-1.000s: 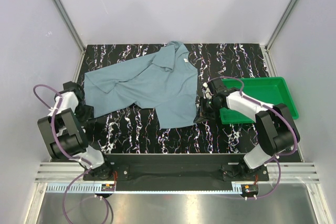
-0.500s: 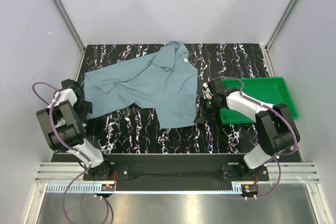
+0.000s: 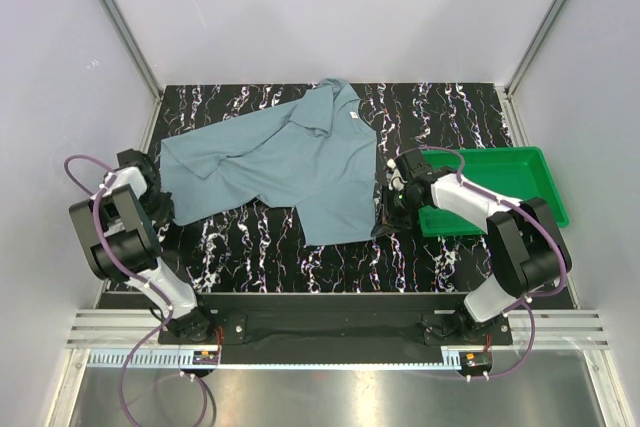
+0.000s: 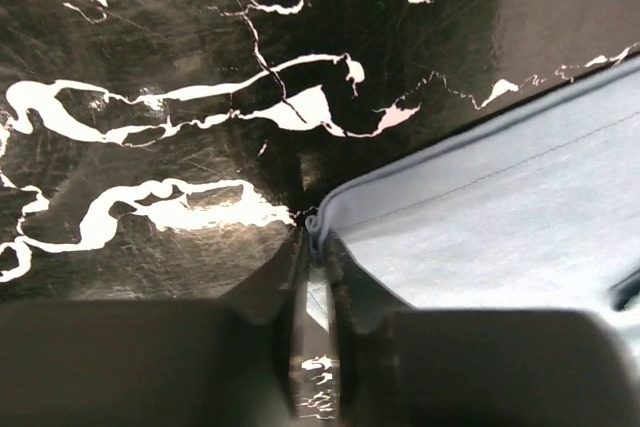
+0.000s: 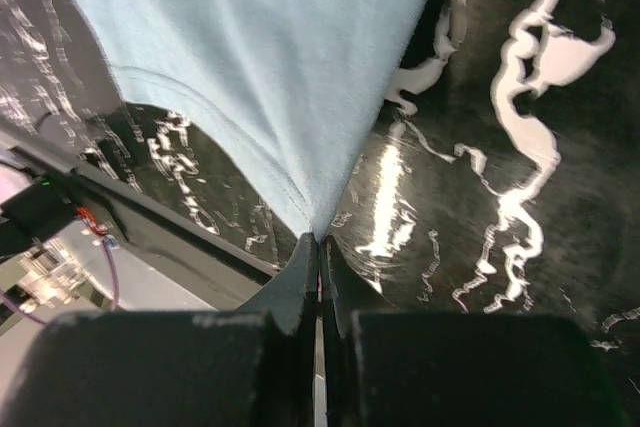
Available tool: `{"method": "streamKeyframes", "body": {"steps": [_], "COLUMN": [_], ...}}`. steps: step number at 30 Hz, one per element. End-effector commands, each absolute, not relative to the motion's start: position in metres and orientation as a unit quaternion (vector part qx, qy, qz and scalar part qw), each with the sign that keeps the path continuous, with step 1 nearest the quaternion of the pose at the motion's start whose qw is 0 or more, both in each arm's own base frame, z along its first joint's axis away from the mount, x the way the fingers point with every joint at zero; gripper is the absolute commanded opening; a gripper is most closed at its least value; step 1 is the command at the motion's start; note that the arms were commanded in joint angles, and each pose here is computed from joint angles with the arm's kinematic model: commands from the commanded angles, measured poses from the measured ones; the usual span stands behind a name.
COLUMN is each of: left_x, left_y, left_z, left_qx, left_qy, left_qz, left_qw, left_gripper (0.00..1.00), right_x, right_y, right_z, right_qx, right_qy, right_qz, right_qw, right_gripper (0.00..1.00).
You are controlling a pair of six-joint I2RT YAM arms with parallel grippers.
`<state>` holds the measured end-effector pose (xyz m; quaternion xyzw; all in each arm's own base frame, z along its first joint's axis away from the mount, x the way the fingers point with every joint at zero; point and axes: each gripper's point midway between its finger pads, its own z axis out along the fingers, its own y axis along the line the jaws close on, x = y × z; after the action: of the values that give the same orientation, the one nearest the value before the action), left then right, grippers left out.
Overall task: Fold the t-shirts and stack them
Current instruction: Flatten the tshirt out
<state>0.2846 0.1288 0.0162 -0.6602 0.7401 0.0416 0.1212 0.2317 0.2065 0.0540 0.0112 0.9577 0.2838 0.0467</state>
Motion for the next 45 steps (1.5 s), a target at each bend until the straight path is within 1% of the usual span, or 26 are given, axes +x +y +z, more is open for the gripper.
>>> {"method": "streamKeyframes", "body": {"steps": [1, 2, 3, 4, 6, 7, 9, 10, 12, 13, 15, 16, 17, 18, 19, 21, 22, 26, 28, 30, 31, 34, 36, 38, 42, 45], "left_x": [0.293, 0.289, 0.289, 0.297, 0.293, 0.301, 0.302, 0.305, 0.312, 0.314, 0.32, 0.319, 0.318, 0.316, 0.314, 0.301, 0.294, 0.262, 0.242, 0.218, 0.206, 0.167, 0.143, 0.139, 0.159, 0.158], "left_y": [0.136, 0.139, 0.141, 0.147, 0.152, 0.156, 0.158, 0.16, 0.162, 0.163, 0.166, 0.164, 0.163, 0.16, 0.156, 0.139, 0.132, 0.085, 0.072, 0.062, 0.058, 0.053, 0.062, 0.066, 0.062, 0.062], "left_z": [0.039, 0.052, 0.062, 0.081, 0.112, 0.134, 0.171, 0.189, 0.238, 0.258, 0.315, 0.339, 0.358, 0.398, 0.417, 0.477, 0.496, 0.585, 0.614, 0.63, 0.638, 0.653, 0.659, 0.656, 0.647, 0.645], "left_qx": [-0.651, -0.647, -0.639, -0.634, -0.623, -0.617, -0.599, -0.591, -0.568, -0.561, -0.531, -0.518, -0.508, -0.49, -0.479, -0.446, -0.434, -0.321, -0.285, -0.271, -0.266, -0.275, -0.305, -0.321, -0.313, -0.32], "left_qy": [0.743, 0.744, 0.749, 0.747, 0.749, 0.747, 0.749, 0.747, 0.742, 0.737, 0.722, 0.714, 0.708, 0.689, 0.679, 0.643, 0.631, 0.585, 0.56, 0.54, 0.529, 0.494, 0.462, 0.462, 0.477, 0.465], "left_qz": [0.036, 0.045, 0.048, 0.049, 0.061, 0.056, 0.052, 0.049, 0.039, 0.037, 0.029, 0.028, 0.026, 0.018, 0.01, -0.024, -0.036, -0.094, -0.093, -0.085, -0.081, -0.058, -0.028, -0.021, -0.053, -0.064], "left_qw": [0.155, 0.162, 0.171, 0.194, 0.216, 0.241, 0.278, 0.299, 0.353, 0.375, 0.442, 0.47, 0.49, 0.534, 0.556, 0.622, 0.642, 0.739, 0.772, 0.792, 0.802, 0.822, 0.832, 0.827, 0.82, 0.823], "left_gripper": [0.04, 0.0, 0.0, 0.0, 0.0, 0.0, 0.0, 0.0, 0.0, 0.0, 0.0, 0.0, 0.0, 0.0, 0.0, 0.0, 0.0, 0.0, 0.0, 0.0, 0.0, 0.0, 0.0, 0.0, 0.0, 0.0], "right_x": [0.247, 0.248, 0.254, 0.268, 0.289, 0.311, 0.332, 0.35, 0.37, 0.382, 0.39, 0.392, 0.389, 0.388, 0.377, 0.364, 0.346, 0.294, 0.259, 0.232, 0.206, 0.147, 0.119, 0.117, 0.129, 0.137], "right_y": [0.199, 0.196, 0.195, 0.197, 0.194, 0.194, 0.182, 0.18, 0.165, 0.161, 0.155, 0.153, 0.151, 0.149, 0.146, 0.14, 0.135, 0.116, 0.111, 0.11, 0.105, 0.094, 0.079, 0.07, 0.06, 0.052], "right_z": [0.072, 0.074, 0.08, 0.094, 0.121, 0.15, 0.178, 0.213, 0.249, 0.29, 0.333, 0.377, 0.4, 0.425, 0.467, 0.512, 0.55, 0.624, 0.656, 0.677, 0.689, 0.714, 0.726, 0.728, 0.733, 0.738], "right_qx": [0.0, 0.003, 0.007, 0.011, 0.028, 0.032, 0.057, 0.064, 0.094, 0.096, 0.096, 0.084, 0.068, 0.058, 0.048, 0.027, 0.02, -0.019, -0.039, -0.063, -0.073, -0.099, -0.094, -0.087, -0.065, -0.05], "right_qy": [0.962, 0.964, 0.964, 0.961, 0.953, 0.945, 0.938, 0.924, 0.906, 0.884, 0.861, 0.835, 0.821, 0.802, 0.769, 0.73, 0.696, 0.608, 0.556, 0.519, 0.495, 0.445, 0.421, 0.421, 0.421, 0.41], "right_qz": [0.261, 0.252, 0.25, 0.25, 0.255, 0.253, 0.247, 0.259, 0.263, 0.274, 0.283, 0.291, 0.291, 0.295, 0.303, 0.305, 0.309, 0.293, 0.3, 0.304, 0.306, 0.294, 0.268, 0.241, 0.211, 0.189], "right_qw": [0.085, 0.085, 0.094, 0.118, 0.161, 0.205, 0.235, 0.274, 0.32, 0.366, 0.412, 0.46, 0.486, 0.517, 0.561, 0.611, 0.647, 0.738, 0.774, 0.797, 0.81, 0.84, 0.862, 0.87, 0.88, 0.891], "right_gripper": [0.0, 0.0, 0.0, 0.0, 0.0, 0.0, 0.0, 0.0, 0.0, 0.0, 0.0, 0.0, 0.0, 0.0, 0.0, 0.0, 0.0, 0.0, 0.0, 0.0, 0.0, 0.0, 0.0, 0.0, 0.0, 0.0]}}
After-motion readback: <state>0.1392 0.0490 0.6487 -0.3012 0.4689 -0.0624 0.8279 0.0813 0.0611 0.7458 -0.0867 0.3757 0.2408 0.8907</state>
